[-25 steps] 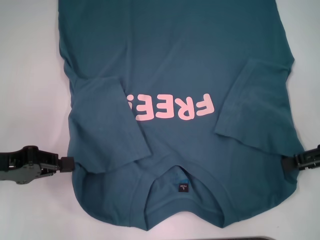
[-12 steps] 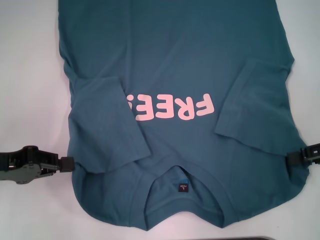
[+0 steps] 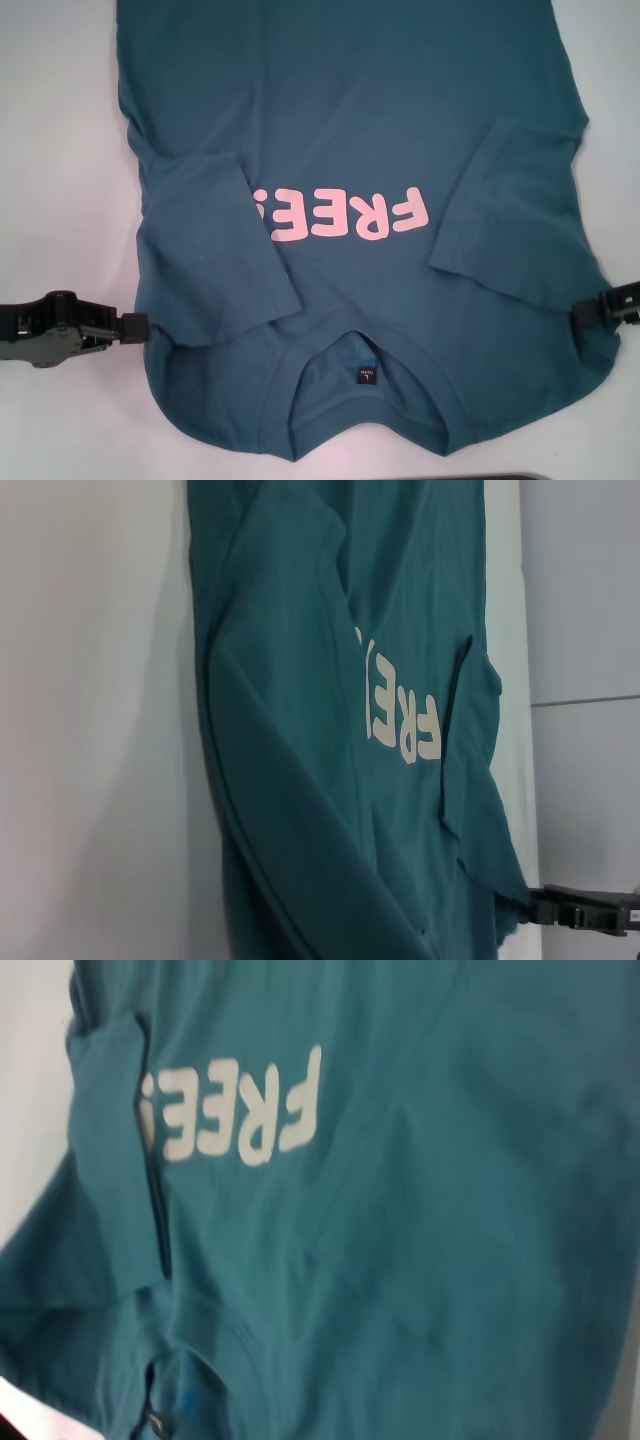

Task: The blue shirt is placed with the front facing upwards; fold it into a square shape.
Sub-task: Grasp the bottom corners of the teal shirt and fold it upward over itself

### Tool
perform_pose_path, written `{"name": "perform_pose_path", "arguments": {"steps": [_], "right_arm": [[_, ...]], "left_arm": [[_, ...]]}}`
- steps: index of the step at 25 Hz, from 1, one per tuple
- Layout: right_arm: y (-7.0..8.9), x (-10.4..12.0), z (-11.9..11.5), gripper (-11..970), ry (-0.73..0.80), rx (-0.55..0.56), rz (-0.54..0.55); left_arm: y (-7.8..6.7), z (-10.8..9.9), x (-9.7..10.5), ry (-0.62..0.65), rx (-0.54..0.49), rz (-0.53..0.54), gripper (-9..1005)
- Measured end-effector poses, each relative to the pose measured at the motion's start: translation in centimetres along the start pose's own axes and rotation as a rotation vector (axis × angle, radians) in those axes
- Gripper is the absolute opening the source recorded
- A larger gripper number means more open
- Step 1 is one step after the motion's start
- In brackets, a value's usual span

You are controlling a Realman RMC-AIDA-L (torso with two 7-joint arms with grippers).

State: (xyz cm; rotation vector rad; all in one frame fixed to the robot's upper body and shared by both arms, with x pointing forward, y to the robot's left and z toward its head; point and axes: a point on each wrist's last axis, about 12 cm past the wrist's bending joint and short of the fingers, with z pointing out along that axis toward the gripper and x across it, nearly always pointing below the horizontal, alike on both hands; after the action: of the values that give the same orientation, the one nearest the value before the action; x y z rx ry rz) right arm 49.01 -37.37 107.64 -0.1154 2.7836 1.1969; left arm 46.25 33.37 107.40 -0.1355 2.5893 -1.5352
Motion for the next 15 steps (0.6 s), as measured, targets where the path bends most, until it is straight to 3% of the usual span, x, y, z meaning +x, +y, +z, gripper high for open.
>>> {"name": "perform_pose_path", "arguments": {"steps": [11,15], "right_arm": [[-0.11,0.34,-0.05,469,0.039,0.019,0.002],[-0.23,0.38,-0.29,225,0.04,0.027,0.003]], "left_arm": [[-0.06,-0.02,-0.11,0.0,-0.001,-0.003,16],[-0.1,-0.01,-0.12,0.002,0.001,-0.004,16]]}}
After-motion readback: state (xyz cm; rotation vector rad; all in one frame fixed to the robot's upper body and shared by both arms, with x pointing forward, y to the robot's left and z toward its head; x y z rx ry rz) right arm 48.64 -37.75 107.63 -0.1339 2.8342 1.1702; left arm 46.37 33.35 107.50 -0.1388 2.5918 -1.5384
